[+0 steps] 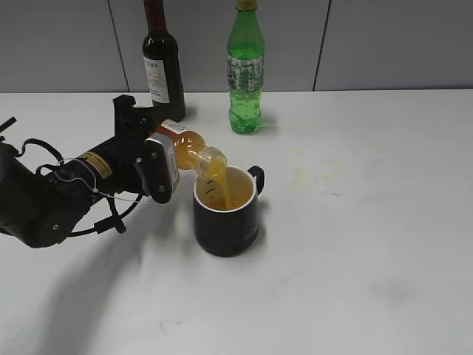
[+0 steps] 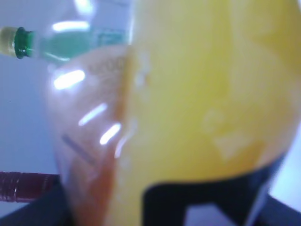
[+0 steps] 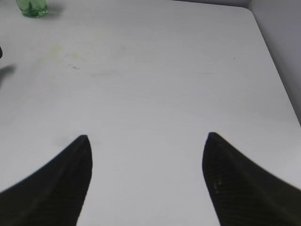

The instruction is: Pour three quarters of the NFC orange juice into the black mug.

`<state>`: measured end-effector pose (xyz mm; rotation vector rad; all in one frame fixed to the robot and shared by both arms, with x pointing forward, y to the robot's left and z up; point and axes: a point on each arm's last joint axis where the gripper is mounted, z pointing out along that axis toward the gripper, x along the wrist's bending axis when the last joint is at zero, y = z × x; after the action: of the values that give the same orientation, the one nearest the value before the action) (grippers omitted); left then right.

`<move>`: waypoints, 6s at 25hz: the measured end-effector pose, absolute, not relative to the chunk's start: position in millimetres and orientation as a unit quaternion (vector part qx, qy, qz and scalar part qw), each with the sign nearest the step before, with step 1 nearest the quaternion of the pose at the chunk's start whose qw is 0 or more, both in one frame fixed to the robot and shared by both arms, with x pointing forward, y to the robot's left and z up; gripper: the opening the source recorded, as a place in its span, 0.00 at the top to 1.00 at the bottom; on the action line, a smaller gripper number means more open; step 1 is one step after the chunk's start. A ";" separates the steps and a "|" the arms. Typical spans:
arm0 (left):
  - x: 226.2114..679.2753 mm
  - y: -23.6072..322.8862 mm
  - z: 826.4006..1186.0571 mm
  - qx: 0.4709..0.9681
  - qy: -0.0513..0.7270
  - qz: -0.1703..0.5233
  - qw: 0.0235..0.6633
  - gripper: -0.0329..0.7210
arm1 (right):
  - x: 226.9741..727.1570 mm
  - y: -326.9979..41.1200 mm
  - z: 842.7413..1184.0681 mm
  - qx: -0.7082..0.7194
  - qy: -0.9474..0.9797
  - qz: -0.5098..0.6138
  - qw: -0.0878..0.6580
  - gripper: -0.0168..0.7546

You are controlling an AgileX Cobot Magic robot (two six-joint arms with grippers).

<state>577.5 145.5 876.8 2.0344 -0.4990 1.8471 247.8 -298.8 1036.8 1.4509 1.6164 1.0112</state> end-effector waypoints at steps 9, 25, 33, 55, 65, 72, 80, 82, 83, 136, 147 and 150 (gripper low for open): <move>578.5 146.7 877.2 0.715 -0.180 0.657 0.159 0.33 | 247.8 -298.8 1036.8 0.564 0.628 0.393 0.364 0.26; 578.6 146.8 877.6 0.707 -0.205 0.664 0.135 0.33 | 247.8 -298.8 1036.8 0.564 0.628 0.393 0.364 0.26; 579.1 146.6 887.3 0.697 -0.204 0.674 0.135 0.33 | 247.8 -298.8 1036.8 0.564 0.628 0.393 0.364 0.26; 579.3 146.5 901.4 0.676 -0.222 0.693 0.115 0.33 | 247.8 -298.8 1036.8 0.564 0.628 0.393 0.364 0.26; 579.3 146.5 902.0 0.666 -0.242 0.699 0.094 0.33 | 247.8 -298.8 1036.8 0.564 0.628 0.393 0.364 0.26; 579.2 146.3 902.6 0.661 -0.251 0.702 0.086 0.33 | 247.8 -298.8 1036.8 0.564 0.628 0.393 0.364 0.26; 579.9 146.0 903.3 0.657 -0.258 0.705 0.078 0.33 | 247.8 -298.8 1036.8 0.564 0.628 0.393 0.364 0.26; 579.9 146.0 903.5 0.656 -0.258 0.705 0.078 0.33 | 247.8 -298.8 1036.8 0.564 0.628 0.393 0.364 0.26; 579.9 146.0 903.8 0.656 -0.258 0.705 0.078 0.33 | 247.8 -298.8 1036.8 0.564 0.628 0.393 0.364 0.26; 595.7 190.8 881.7 0.613 0.394 0.508 0.459 0.33 | 247.8 -298.8 1036.8 0.564 0.628 0.393 0.364 0.26; 603.2 224.3 858.9 0.602 0.455 0.481 0.447 0.33 | 247.8 -298.8 1036.8 0.564 0.628 0.393 0.364 0.26; 603.1 223.4 858.2 0.605 0.452 0.478 0.449 0.33 | 247.8 -298.8 1036.8 0.564 0.628 0.393 0.364 0.26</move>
<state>603.1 223.4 858.2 1.4959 1.1186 1.1825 247.8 -298.8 1036.8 1.4508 1.6164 1.0112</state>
